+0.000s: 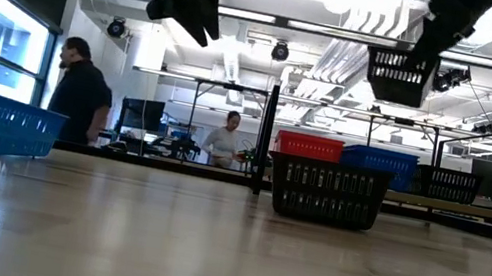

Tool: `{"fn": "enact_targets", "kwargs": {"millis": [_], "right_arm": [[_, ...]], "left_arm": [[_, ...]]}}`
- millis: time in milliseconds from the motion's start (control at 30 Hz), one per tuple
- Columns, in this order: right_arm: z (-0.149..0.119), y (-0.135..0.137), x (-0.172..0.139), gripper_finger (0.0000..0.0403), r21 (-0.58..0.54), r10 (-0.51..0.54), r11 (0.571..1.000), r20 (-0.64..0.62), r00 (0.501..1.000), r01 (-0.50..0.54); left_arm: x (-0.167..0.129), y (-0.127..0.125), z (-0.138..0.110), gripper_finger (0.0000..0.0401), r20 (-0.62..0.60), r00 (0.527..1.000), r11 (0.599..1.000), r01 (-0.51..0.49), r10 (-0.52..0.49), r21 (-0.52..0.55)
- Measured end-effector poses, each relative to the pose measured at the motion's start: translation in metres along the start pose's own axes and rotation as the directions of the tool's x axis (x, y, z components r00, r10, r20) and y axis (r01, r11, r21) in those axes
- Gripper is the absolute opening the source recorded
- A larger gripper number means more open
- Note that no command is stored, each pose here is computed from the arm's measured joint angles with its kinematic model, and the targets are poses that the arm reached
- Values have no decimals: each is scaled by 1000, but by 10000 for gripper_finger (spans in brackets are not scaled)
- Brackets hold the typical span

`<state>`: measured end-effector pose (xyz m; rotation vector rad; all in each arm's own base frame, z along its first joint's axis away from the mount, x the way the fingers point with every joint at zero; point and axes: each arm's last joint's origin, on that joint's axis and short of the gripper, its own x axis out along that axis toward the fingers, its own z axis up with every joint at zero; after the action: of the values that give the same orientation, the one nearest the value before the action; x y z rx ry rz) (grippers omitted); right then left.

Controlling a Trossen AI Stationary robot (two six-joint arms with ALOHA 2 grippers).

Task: Stack baskets on shelf by color
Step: Stack the top black bin on the other black bin on the shelf

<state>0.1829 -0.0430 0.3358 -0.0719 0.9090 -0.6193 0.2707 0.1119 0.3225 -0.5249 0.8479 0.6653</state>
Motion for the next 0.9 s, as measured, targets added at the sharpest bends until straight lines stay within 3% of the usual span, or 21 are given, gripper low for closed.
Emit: {"fn": "enact_targets", "kwargs": {"millis": [200, 433, 900], "right_arm": [[-28, -19, -1, 0, -29, 33, 999, 17, 999, -33], [-57, -34, -2, 0, -274, 48, 961, 18, 999, -41], [-83, -62, 11, 0, -355, 16, 934, -89, 996, -47]], "left_arm": [[0, 0, 0, 122, 1, 1000, 1000, -1, 1, -1], [0, -1, 1, 122, 14, 1000, 1000, 4, -4, -3], [0, -4, 8, 122, 82, 996, 999, 40, -39, -11]]}}
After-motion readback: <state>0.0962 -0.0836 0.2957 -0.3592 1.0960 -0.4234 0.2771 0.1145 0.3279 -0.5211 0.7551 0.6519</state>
